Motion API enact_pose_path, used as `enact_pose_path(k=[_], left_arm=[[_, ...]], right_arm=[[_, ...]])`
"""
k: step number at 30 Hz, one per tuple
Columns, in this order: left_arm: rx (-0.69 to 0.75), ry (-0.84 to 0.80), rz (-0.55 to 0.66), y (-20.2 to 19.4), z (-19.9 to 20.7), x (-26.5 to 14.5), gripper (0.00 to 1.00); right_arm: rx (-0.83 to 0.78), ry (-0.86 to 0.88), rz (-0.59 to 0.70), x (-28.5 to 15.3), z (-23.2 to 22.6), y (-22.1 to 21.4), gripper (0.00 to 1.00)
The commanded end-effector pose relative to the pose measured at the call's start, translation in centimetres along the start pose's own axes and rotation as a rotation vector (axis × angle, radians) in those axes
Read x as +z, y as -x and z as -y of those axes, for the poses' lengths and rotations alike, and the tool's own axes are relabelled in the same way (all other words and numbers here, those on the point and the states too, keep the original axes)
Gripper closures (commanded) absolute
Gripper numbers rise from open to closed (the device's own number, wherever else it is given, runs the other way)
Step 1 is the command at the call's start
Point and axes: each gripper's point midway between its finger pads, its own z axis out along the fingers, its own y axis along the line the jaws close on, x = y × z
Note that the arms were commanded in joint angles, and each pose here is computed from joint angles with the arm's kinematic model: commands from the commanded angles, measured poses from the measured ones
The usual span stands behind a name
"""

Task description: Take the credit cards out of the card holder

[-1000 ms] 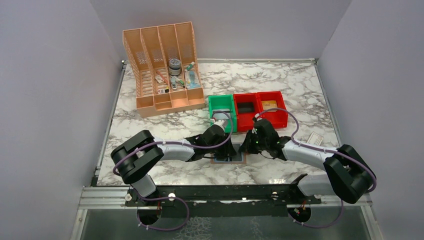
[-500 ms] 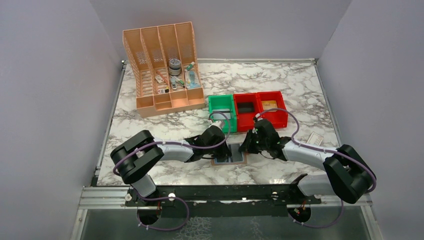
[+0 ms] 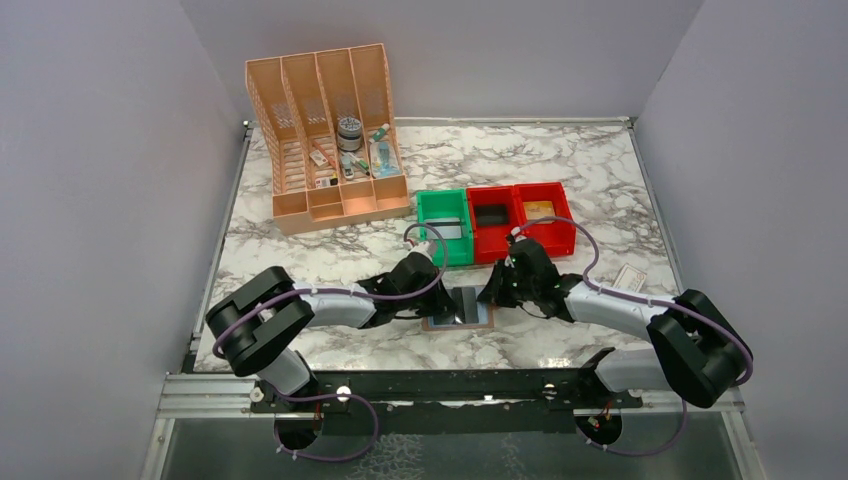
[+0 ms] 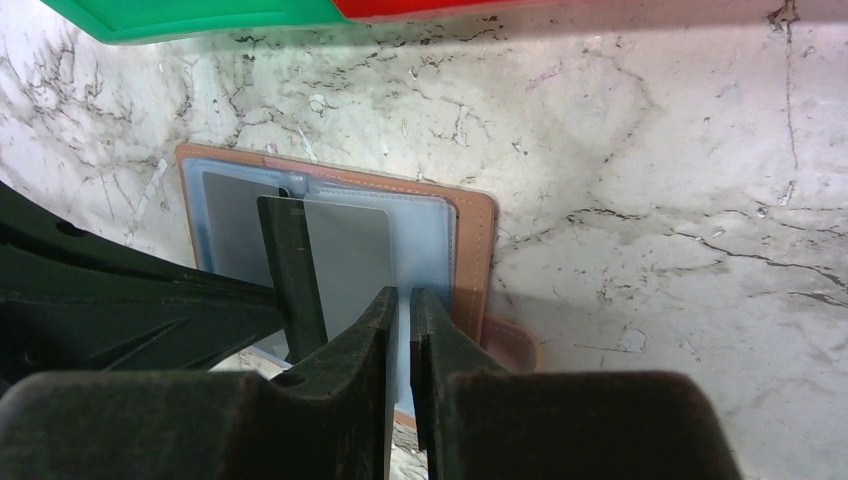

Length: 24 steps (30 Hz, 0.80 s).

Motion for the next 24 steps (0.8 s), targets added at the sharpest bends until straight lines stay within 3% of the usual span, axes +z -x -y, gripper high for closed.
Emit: enact_pose_path(k=[1,12,19,24], left_arm=[[-0.008,-0.023,0.016,0.5,0.3,-0.7,1.00],[0.007,-0.032,0.015,0.6,0.7,-0.8,1.00],[0.010,-0.037,0.006,0.7,1.0,-0.5,1.00],[0.002,-0.045,0.012,0.9,1.2,-0.4,0.86]], right_arm=[[0.000,-0.072,-0.057,-0.2,2.1,-1.9,0.88],[-0.062,0.191,-0.015,-2.0,-3.7,0.1,0.88],[-0.024,-0.036,-0.077,0.4,1.5,-2.0,0.87],[-0.006,-0.044,-0.116,0.8,2.5,-3.6,0.87]])
